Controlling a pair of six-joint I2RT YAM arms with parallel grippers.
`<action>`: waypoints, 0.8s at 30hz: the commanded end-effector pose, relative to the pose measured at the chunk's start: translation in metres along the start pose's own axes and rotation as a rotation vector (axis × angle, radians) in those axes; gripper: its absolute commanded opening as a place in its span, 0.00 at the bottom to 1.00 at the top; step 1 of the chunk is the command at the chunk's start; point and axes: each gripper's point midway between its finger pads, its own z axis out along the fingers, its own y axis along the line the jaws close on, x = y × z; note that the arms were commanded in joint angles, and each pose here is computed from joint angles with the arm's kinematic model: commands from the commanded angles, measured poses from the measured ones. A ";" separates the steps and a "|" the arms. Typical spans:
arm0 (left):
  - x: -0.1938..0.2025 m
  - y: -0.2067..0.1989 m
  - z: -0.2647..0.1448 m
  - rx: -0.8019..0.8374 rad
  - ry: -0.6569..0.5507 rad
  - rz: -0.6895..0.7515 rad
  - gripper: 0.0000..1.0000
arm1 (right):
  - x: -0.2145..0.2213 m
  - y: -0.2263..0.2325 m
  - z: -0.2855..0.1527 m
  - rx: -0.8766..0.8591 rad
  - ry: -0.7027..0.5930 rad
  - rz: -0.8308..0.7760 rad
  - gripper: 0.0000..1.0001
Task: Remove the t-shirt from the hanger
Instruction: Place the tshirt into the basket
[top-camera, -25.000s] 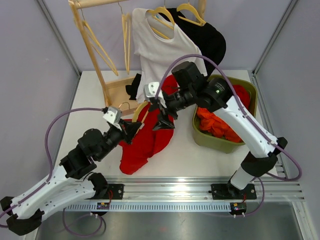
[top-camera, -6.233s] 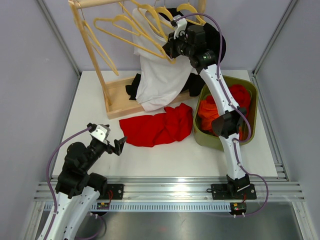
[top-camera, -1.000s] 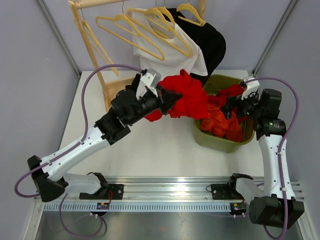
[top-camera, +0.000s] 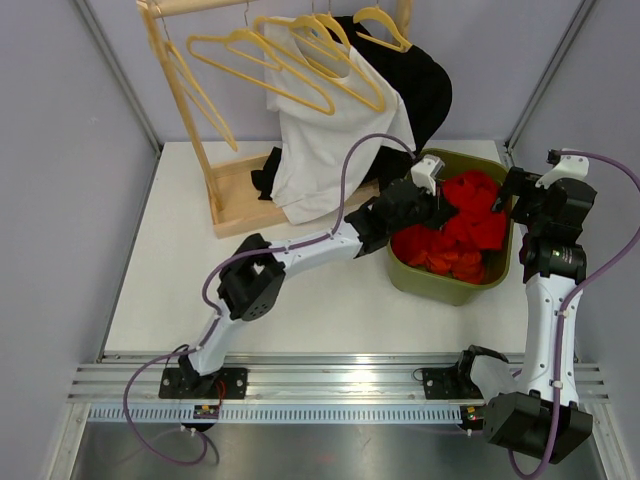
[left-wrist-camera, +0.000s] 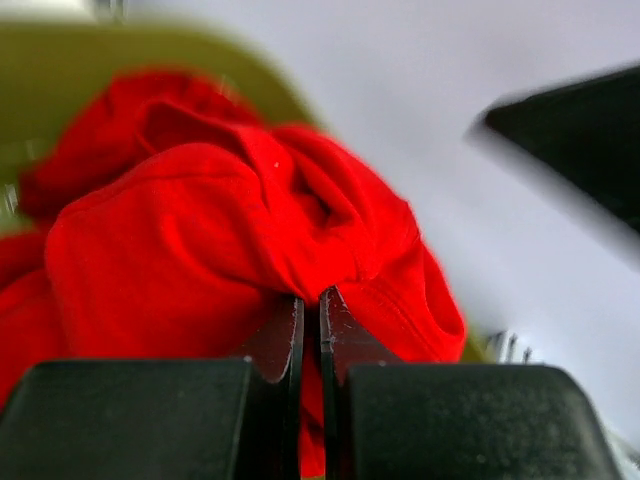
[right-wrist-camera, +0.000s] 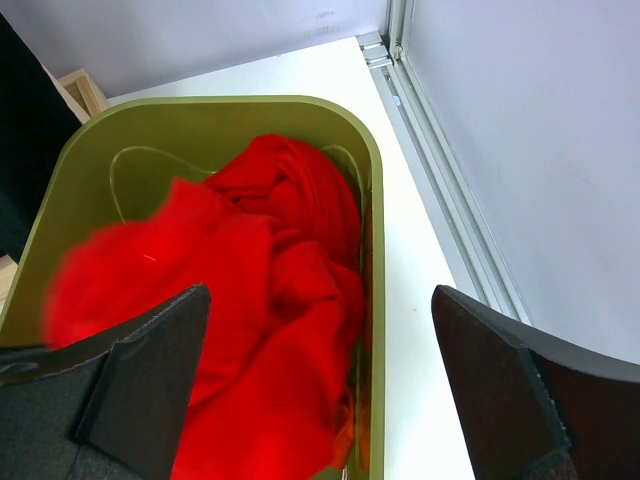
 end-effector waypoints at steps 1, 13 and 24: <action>0.010 -0.004 0.013 -0.003 -0.005 -0.042 0.00 | -0.014 0.002 -0.003 -0.015 -0.059 0.009 1.00; 0.108 0.057 0.004 -0.186 0.194 -0.078 0.11 | -0.005 0.023 -0.002 -0.146 -0.020 -0.017 1.00; -0.007 -0.044 -0.043 0.122 0.049 0.018 0.92 | -0.004 0.070 -0.031 -0.481 0.018 -0.219 0.99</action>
